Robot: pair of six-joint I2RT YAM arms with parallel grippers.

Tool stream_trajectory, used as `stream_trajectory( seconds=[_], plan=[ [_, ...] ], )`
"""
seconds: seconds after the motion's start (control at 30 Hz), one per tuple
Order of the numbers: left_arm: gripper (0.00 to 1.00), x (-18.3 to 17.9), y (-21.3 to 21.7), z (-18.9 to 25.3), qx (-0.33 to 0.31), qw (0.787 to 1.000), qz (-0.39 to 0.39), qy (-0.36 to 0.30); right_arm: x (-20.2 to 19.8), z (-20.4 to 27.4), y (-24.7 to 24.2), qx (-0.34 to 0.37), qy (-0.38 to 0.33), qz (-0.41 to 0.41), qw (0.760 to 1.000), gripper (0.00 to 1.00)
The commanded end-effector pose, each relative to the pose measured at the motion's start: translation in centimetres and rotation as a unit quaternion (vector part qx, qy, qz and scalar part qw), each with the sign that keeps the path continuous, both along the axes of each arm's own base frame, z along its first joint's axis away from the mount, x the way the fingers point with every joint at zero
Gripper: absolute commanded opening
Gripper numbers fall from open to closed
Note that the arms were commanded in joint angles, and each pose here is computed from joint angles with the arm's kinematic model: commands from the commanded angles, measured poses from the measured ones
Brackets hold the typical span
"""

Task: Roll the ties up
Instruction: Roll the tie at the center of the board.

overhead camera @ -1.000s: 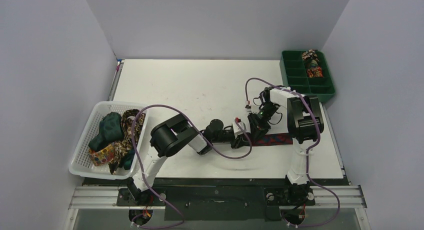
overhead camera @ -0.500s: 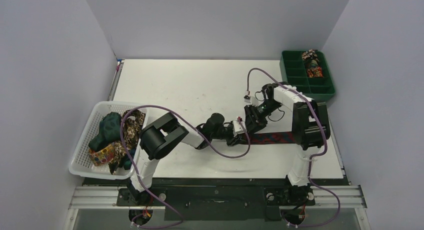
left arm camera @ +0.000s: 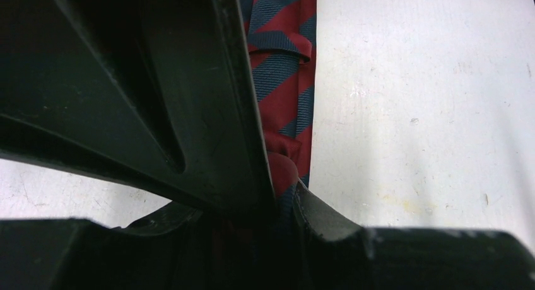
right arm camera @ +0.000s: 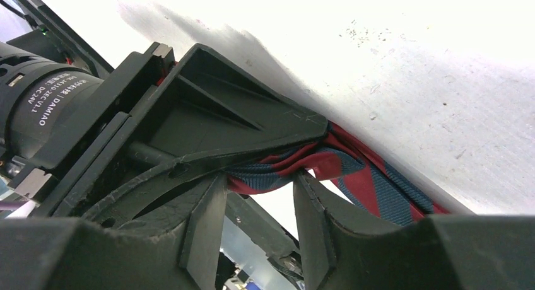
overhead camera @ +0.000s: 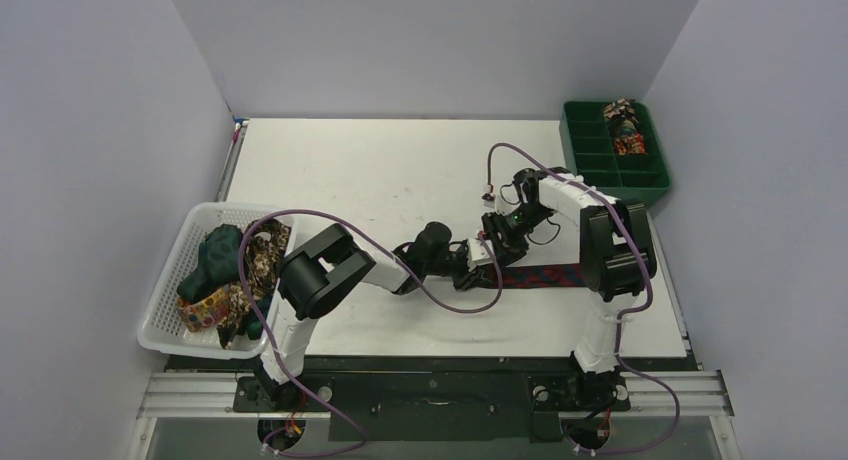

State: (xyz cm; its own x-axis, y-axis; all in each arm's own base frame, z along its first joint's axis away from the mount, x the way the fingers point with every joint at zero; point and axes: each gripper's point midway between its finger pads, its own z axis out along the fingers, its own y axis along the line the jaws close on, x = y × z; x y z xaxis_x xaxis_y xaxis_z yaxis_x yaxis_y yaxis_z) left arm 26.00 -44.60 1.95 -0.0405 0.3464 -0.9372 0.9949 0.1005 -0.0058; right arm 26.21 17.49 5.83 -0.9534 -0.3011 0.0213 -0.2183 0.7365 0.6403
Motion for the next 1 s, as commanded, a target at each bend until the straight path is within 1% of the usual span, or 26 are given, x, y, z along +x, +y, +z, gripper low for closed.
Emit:
stream_trajectory(
  seconds=[0.0,0.03,0.07,0.1,0.13,0.37,0.43,0.5,0.53,0.6,0.77,0.93,0.97],
  plan=[
    [0.08,-1.7,4.5,-6.8,0.125,0.99,0.015,0.064,0.8,-2.6,-0.9,-0.043,-0.029,0.007,0.999,0.36],
    [0.08,-1.8,4.5,-6.8,0.126,0.99,0.015,0.065,1.0,-2.8,-0.8,-0.041,-0.031,0.007,0.999,0.26],
    [0.08,-1.8,4.5,-6.8,0.127,0.99,0.015,0.065,1.0,-2.9,-0.8,-0.043,-0.033,0.008,0.998,0.19],
    [0.08,-1.8,4.6,-6.8,0.128,0.989,0.015,0.066,1.1,-3.2,-0.9,-0.046,-0.03,0.008,0.998,0.05],
    [0.08,-1.8,4.7,-6.8,0.128,0.989,0.015,0.067,1.1,-3.3,-1.2,-0.053,-0.031,0.011,0.998,0.01],
    [0.1,-2.0,5.5,-6.9,0.13,0.989,0.005,0.07,0.9,-5.0,-6.3,-0.119,-0.022,0.039,0.992,0.0],
    [0.13,-1.9,5.7,-7.0,0.13,0.989,0.002,0.072,0.8,-5.6,-7.3,-0.137,-0.016,0.044,0.989,0.0],
    [0.18,-1.8,5.6,-6.9,0.127,0.989,-0.002,0.073,0.8,-6.0,-7.8,-0.149,-0.014,0.046,0.988,0.0],
    [0.25,-1.7,5.6,-6.7,0.125,0.99,-0.003,0.072,1.0,-6.3,-8.0,-0.156,-0.017,0.047,0.986,0.0],
    [0.32,-1.8,5.4,-6.4,0.118,0.99,-0.01,0.073,1.2,-6.6,-8.2,-0.166,-0.02,0.044,0.985,0.0],
    [0.42,-1.6,4.8,-5.2,0.088,0.993,-0.024,0.071,1.6,-7.2,-8.7,-0.182,-0.022,0.047,0.982,0.0],
    [0.49,-1.1,4.0,-4.0,0.067,0.995,-0.032,0.062,2.0,-7.2,-8.6,-0.195,-0.03,0.048,0.979,0.0],
    [0.53,-1.0,3.8,-3.7,0.06,0.996,-0.035,0.06,2.1,-7.2,-8.7,-0.2,-0.031,0.046,0.978,0.0]
  ],
)
